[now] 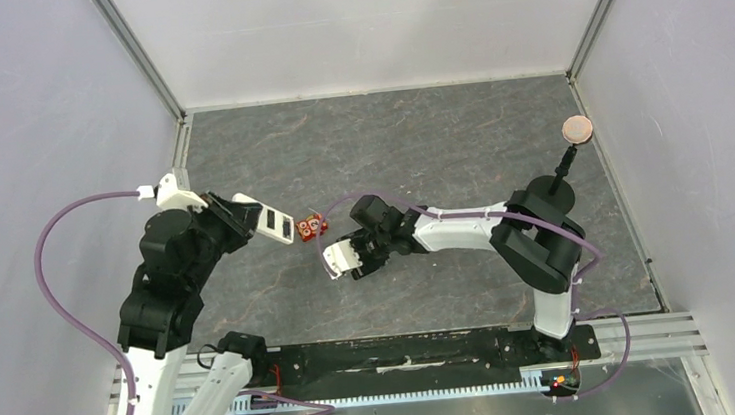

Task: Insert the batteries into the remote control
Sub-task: Pick up the battery cover at the center of the board.

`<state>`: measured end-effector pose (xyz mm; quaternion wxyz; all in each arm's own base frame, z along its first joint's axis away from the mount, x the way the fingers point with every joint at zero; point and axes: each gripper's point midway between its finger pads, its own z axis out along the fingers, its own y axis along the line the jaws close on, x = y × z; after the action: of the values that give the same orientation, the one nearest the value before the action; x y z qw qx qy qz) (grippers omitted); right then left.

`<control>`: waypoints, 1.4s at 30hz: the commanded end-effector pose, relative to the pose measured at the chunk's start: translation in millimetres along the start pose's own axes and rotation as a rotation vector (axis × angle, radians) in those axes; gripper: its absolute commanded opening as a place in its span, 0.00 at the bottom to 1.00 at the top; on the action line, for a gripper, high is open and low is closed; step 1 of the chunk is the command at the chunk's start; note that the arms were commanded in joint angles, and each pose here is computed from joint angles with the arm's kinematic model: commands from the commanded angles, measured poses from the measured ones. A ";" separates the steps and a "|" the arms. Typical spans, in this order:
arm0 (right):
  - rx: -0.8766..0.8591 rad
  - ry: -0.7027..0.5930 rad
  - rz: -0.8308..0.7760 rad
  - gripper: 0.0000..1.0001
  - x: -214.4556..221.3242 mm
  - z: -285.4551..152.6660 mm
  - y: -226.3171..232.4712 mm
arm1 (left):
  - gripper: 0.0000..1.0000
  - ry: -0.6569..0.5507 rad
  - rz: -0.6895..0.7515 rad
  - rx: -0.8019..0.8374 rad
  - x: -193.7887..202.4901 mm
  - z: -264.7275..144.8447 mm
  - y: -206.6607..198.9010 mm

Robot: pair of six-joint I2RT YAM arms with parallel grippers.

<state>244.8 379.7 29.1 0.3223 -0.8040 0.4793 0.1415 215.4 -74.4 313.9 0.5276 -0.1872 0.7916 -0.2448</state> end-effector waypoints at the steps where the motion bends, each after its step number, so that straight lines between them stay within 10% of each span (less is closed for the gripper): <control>1: -0.099 0.078 -0.019 0.49 20.7 -6.2 11.8 | 0.02 -0.062 0.056 0.017 -21.8 -1.4 -9.3; 17: -0.139 0.164 -0.035 0.25 45.0 3.3 15.5 | 0.02 -0.026 0.082 0.011 -21.4 18.1 -13.1; 22: -0.149 0.154 -0.023 0.00 44.0 5.0 18.4 | 0.02 -0.024 0.078 0.004 -21.8 20.7 -12.7; 42: 0.112 -0.243 0.612 0.00 -73.2 -78.9 -61.8 | 0.02 -0.050 0.005 0.012 -14.9 23.0 -8.0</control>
<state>242.4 381.5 75.7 0.2895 -0.6961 0.6091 0.2463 238.7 -74.8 309.6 0.5268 -0.1757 0.8024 -0.2186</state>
